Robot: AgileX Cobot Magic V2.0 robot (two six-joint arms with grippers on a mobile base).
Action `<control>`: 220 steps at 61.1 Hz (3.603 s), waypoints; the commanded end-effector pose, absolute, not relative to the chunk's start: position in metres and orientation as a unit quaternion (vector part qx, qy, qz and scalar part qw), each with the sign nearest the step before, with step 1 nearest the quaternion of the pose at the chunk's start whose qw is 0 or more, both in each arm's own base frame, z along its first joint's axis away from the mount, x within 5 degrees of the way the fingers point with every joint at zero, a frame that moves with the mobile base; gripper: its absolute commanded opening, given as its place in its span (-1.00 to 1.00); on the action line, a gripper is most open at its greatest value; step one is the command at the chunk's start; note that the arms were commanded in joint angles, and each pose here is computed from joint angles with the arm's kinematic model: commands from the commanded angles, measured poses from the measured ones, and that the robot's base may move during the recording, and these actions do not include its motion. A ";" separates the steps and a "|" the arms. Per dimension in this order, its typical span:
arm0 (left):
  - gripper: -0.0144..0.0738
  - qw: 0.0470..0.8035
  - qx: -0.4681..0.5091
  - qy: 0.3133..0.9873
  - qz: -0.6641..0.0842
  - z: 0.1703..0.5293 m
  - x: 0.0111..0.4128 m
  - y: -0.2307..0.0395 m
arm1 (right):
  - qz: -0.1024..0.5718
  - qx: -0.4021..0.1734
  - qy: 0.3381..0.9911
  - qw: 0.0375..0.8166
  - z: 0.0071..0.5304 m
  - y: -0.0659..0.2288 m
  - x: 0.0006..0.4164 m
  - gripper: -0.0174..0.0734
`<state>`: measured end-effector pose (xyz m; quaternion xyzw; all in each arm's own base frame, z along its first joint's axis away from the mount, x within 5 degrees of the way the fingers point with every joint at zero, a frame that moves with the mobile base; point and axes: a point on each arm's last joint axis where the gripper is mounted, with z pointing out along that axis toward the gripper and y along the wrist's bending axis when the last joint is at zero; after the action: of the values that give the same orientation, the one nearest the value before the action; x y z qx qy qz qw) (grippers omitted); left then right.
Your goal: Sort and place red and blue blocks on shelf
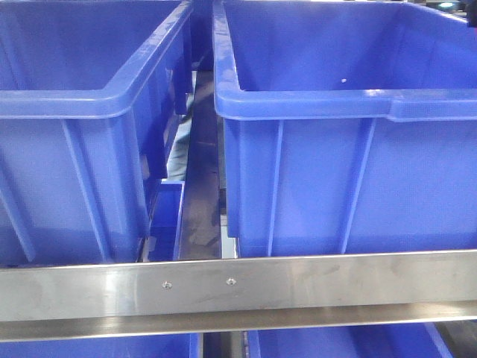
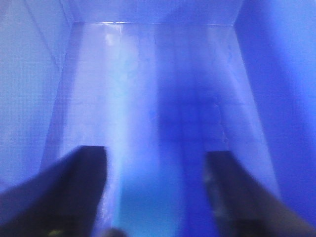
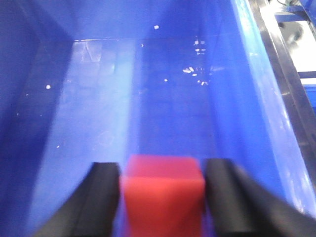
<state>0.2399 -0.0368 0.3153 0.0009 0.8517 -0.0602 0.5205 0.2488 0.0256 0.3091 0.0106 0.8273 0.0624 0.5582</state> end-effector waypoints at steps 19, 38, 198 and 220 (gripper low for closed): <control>0.50 0.566 -0.002 0.821 -0.075 0.337 0.241 -0.038 | 0.066 0.003 0.787 0.614 0.335 0.026 0.250 0.62; -0.35 0.558 -0.025 0.824 -0.096 0.336 0.240 -0.038 | 0.066 0.003 0.787 0.614 0.335 0.026 0.250 0.19; -0.39 0.596 -0.025 0.799 -0.072 0.309 0.097 -0.009 | 0.057 -0.003 0.751 0.658 0.296 0.010 0.108 -0.51; -0.39 0.596 -0.025 0.799 -0.072 0.309 0.097 -0.009 | 0.057 -0.003 0.750 0.658 0.296 0.010 0.108 -0.51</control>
<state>0.0945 -0.0084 0.2926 -0.0273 0.8282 -0.0622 0.5563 0.1066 0.0094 0.2789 0.0059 0.7857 0.0571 0.6159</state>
